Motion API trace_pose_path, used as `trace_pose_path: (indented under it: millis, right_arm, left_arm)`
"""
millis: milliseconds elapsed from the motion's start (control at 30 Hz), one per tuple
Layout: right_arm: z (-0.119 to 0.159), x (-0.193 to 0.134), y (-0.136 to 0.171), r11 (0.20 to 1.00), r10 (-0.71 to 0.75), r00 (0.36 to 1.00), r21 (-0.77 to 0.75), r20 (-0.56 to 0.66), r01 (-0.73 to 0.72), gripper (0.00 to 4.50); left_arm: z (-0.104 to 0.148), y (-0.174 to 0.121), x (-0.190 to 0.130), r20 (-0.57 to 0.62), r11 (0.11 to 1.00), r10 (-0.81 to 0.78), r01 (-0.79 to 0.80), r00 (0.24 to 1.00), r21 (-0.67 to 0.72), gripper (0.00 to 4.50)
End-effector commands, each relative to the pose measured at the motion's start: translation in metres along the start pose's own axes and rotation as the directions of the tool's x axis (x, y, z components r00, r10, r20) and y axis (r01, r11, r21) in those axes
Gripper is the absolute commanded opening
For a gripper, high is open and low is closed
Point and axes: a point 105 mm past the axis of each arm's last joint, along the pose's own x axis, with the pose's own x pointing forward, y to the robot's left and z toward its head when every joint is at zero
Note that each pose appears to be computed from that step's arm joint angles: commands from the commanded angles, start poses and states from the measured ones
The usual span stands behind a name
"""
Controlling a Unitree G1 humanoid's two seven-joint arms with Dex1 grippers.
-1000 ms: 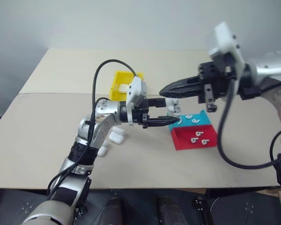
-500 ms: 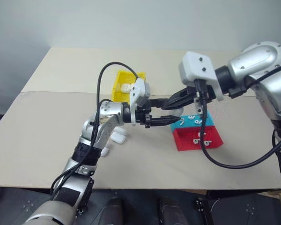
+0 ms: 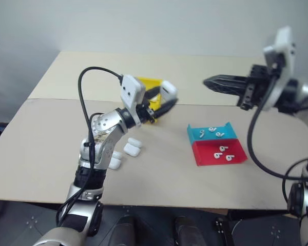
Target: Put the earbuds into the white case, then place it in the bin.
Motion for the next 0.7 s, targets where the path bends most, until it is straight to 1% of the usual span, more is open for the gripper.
trace_pose_path:
  millis: [33,67,233,333,433,500,533,600,700]
  right_arm:
    - [0.006,-0.004,0.013,0.997,-0.068,0.997,-0.039,0.038,0.07,0.04]
    - [0.003,-0.003,0.016,0.996,-0.074,0.997,-0.041,0.032,0.075,0.04]
    - [-0.009,0.0,0.029,0.997,-0.059,0.997,-0.053,-0.042,0.056,0.04]
    - [-0.014,-0.002,0.036,0.997,-0.04,0.996,-0.067,-0.081,0.034,0.04]
    - [-0.017,-0.003,0.037,0.996,-0.052,0.994,-0.071,-0.1,0.045,0.04]
    - [-0.018,-0.003,0.038,0.996,-0.053,0.994,-0.07,-0.1,0.046,0.0]
    - [-0.018,-0.003,0.038,0.997,-0.053,0.994,-0.07,-0.099,0.046,0.0]
    - [-0.018,-0.003,0.038,0.997,-0.053,0.994,-0.069,-0.097,0.046,0.0]
    - [-0.019,-0.004,0.036,0.996,-0.062,0.993,-0.065,-0.098,0.055,0.0]
  left_arm:
    - [0.002,0.033,0.022,-0.008,0.967,0.249,-0.248,0.968,0.064,2.79]
    - [-0.001,0.037,0.026,-0.022,0.96,0.276,-0.274,0.961,0.064,2.79]
    - [-0.023,0.043,0.051,-0.089,0.95,0.306,-0.298,0.948,0.089,2.79]
    - [-0.036,0.043,0.058,-0.14,0.947,0.311,-0.295,0.94,0.125,2.79]
    - [-0.05,0.045,0.059,-0.203,0.938,0.331,-0.299,0.921,0.176,2.79]
    - [-0.056,0.046,0.059,-0.247,0.941,0.328,-0.293,0.912,0.166,3.53]
    - [-0.055,0.047,0.059,-0.246,0.942,0.327,-0.293,0.912,0.167,3.74]
    - [-0.049,0.049,0.059,-0.217,0.938,0.337,-0.305,0.916,0.167,4.4]
    - [-0.029,0.054,0.058,-0.135,0.935,0.335,-0.312,0.932,0.168,4.45]
